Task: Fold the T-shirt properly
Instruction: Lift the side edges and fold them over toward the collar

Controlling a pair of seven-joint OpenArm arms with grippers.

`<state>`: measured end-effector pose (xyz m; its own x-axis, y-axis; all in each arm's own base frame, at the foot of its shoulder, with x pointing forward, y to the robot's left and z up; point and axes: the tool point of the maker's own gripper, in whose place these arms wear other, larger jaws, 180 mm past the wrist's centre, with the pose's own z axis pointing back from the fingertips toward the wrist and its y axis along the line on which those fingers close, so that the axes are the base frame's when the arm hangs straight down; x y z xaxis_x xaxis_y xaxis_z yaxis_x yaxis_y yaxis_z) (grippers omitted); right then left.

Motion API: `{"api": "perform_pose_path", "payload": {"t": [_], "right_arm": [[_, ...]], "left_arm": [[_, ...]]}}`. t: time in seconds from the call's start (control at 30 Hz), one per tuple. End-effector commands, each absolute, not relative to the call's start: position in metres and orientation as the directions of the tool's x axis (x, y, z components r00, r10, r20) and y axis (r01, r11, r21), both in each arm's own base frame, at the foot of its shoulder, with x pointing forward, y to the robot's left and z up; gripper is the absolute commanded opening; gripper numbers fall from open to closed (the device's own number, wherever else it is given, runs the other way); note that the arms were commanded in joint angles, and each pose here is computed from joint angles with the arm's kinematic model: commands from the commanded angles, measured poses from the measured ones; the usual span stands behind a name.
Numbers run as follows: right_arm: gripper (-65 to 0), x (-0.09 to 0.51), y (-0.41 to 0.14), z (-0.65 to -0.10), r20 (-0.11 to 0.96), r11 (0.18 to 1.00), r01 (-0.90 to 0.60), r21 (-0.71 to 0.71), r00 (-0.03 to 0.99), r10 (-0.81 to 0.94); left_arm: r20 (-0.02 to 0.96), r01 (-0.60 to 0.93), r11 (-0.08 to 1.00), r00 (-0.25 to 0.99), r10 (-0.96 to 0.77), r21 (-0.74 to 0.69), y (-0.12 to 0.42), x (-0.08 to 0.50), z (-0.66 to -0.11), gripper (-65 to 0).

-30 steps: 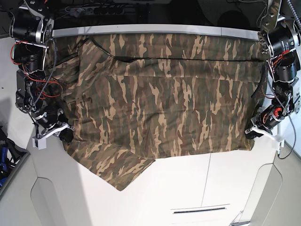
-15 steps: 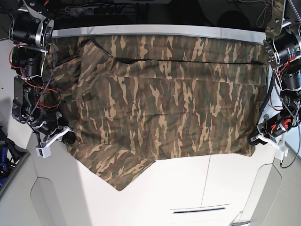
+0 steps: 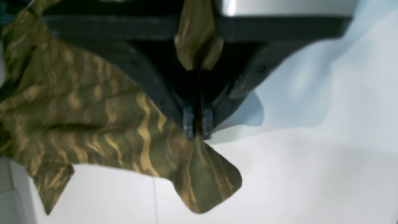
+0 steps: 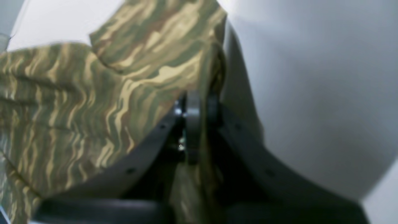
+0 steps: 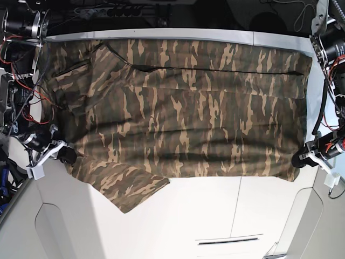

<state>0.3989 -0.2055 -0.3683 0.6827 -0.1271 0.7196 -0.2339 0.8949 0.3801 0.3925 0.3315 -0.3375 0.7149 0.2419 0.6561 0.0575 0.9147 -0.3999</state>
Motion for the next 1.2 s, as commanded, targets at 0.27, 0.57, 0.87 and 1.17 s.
{"api": "perform_pose_path", "payload": {"t": [0.27,0.57,0.87,1.17], "right_arm": [[-65.0,0.381,-0.223,-0.339,0.768,0.905,-0.291,0.311,0.637,-0.059],[-65.0,0.354,-0.229,-0.34,0.755,0.903,-0.274,0.33,0.651,-0.078],[-65.0,0.322,-0.237,-0.336,0.754,0.901,-0.255,0.351,0.647,-0.111],[-65.0,0.292,-0.251,-0.349,0.72,0.909,-0.2,0.366,0.679,-0.14]], "left_arm": [[0.721,0.159,0.955,0.689,0.075,-0.252,0.338,0.372,-0.311,-65.0],[0.683,0.221,0.96,0.729,-0.045,-0.173,0.329,0.338,-0.322,-65.0],[0.626,0.218,0.957,0.778,-0.053,-0.189,0.332,0.307,-0.341,-65.0],[0.606,0.267,0.948,0.788,-0.111,-0.173,0.319,0.286,-0.346,-65.0]]}}
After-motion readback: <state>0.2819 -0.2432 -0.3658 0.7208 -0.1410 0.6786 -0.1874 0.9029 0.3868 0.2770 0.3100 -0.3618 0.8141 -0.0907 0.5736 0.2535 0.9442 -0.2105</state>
